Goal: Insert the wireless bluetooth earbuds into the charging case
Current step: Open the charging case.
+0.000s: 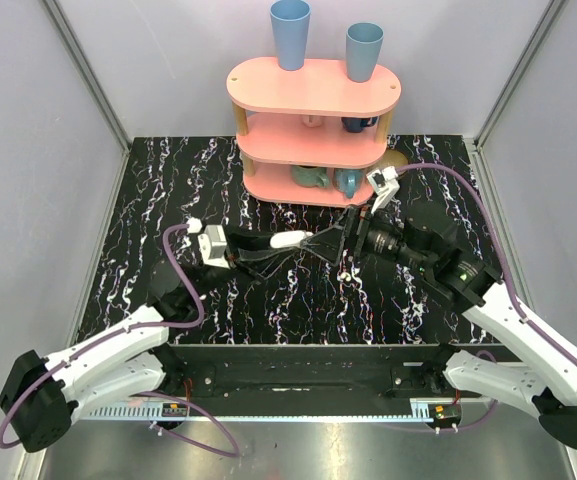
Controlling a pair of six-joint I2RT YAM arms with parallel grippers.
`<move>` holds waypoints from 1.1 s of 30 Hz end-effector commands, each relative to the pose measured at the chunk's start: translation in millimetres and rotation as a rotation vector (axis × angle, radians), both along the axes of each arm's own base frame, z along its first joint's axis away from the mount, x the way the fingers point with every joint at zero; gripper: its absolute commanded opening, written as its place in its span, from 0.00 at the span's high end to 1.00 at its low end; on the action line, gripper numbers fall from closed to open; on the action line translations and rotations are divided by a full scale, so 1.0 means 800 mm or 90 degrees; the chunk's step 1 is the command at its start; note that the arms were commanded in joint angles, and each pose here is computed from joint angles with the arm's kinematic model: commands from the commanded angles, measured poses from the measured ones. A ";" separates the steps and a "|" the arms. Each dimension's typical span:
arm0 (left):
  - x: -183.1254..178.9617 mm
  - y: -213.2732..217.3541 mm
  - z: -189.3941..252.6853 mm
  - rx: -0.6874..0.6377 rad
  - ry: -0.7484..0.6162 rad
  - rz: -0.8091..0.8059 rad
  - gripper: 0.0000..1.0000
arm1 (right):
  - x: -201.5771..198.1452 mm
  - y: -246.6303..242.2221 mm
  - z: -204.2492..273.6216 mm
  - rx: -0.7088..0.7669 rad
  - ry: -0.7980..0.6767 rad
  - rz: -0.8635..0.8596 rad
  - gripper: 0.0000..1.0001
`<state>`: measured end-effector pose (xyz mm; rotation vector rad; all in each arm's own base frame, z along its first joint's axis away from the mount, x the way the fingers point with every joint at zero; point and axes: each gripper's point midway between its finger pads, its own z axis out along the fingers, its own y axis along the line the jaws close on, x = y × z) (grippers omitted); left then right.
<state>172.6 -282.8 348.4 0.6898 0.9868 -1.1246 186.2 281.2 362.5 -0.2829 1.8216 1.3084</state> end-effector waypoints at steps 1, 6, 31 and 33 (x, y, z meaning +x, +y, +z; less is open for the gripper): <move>-0.007 -0.002 0.035 -0.036 -0.021 -0.027 1.00 | -0.003 -0.002 -0.004 -0.036 -0.025 0.015 0.06; -0.013 -0.010 0.035 -0.029 -0.025 -0.060 1.00 | 0.000 -0.003 -0.006 -0.035 -0.023 0.006 0.06; -0.073 -0.013 0.044 -0.028 -0.083 -0.214 1.00 | 0.024 -0.009 -0.010 -0.043 -0.024 -0.060 0.05; -0.075 -0.013 0.043 -0.028 -0.084 -0.221 1.00 | 0.024 -0.008 -0.009 -0.042 -0.024 -0.060 0.05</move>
